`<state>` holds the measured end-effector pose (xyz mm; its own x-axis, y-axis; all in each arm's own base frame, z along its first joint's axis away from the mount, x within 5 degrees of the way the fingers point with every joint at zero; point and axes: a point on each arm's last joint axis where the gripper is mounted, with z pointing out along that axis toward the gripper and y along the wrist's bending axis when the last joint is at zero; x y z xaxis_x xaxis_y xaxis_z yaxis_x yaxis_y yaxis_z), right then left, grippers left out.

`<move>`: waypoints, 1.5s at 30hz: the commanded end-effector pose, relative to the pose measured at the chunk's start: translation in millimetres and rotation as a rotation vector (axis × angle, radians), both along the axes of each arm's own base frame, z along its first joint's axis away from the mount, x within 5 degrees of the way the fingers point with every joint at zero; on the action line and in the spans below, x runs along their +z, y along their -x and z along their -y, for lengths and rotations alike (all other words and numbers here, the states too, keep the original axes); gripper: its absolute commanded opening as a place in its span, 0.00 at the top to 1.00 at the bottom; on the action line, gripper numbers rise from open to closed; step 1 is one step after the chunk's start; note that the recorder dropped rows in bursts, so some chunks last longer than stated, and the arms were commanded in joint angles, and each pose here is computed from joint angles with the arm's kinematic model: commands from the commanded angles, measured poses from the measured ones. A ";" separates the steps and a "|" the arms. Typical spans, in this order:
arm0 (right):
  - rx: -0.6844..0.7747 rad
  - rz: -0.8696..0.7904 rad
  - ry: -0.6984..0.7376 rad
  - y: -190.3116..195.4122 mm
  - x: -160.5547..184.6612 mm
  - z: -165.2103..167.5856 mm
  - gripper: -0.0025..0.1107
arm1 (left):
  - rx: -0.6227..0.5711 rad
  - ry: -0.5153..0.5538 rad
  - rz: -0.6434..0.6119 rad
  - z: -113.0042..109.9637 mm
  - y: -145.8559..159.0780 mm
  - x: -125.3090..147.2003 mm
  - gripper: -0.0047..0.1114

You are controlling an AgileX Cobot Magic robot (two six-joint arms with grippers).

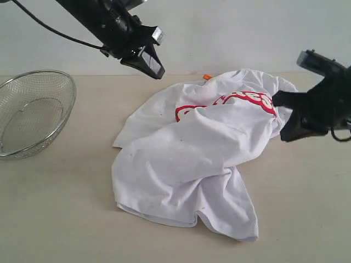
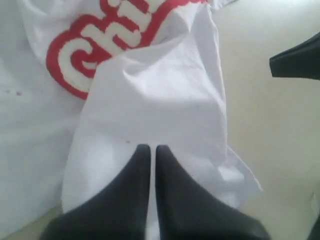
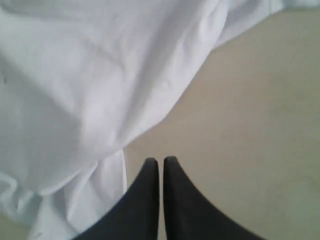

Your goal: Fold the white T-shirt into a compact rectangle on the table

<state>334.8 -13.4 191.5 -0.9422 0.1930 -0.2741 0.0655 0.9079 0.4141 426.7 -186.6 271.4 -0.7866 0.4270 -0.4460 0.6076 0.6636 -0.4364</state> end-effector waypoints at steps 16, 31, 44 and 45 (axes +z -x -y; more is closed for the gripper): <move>0.154 -0.091 -0.052 59.8 -47.6 -57.6 0.58 | -0.172 -0.199 -0.294 -3.9 154.6 -39.5 0.92; 0.208 -0.193 -0.056 58.3 -91.4 -75.0 0.58 | -0.172 -0.170 -0.357 -6.7 169.3 -56.9 0.92; 0.242 -0.211 -0.028 60.0 -102.7 -85.0 0.98 | -0.166 -0.161 -0.344 -6.0 168.0 -56.9 0.92; 0.242 -0.212 -0.025 60.2 -102.8 -84.8 0.98 | -0.166 -0.161 -0.344 -6.0 168.0 -56.9 0.92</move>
